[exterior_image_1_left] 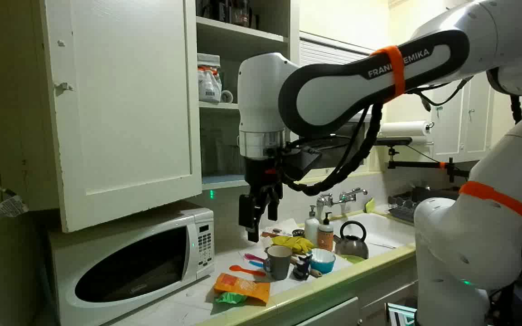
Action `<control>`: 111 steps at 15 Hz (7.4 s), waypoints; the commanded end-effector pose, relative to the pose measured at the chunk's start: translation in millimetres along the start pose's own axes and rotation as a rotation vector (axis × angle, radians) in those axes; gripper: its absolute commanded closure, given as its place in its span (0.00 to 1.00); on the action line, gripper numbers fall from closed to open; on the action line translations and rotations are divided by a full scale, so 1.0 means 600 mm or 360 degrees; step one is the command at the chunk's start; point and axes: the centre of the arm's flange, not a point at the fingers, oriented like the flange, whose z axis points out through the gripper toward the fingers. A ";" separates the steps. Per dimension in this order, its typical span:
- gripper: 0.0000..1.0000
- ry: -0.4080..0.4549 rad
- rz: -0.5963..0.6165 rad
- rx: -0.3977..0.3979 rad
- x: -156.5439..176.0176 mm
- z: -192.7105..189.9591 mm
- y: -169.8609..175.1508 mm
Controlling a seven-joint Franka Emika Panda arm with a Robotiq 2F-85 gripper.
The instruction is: Put the grey mug inside the open upper cabinet.
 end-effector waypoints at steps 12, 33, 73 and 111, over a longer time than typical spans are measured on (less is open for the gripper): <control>0.00 0.0000 0.0000 0.0000 0.000 0.000 0.000; 0.00 -0.0155 0.1485 -0.0140 0.071 0.117 0.198; 0.00 -0.0462 0.3711 -0.0289 0.109 0.286 0.313; 0.00 0.0271 0.2651 -0.0565 0.186 0.428 0.301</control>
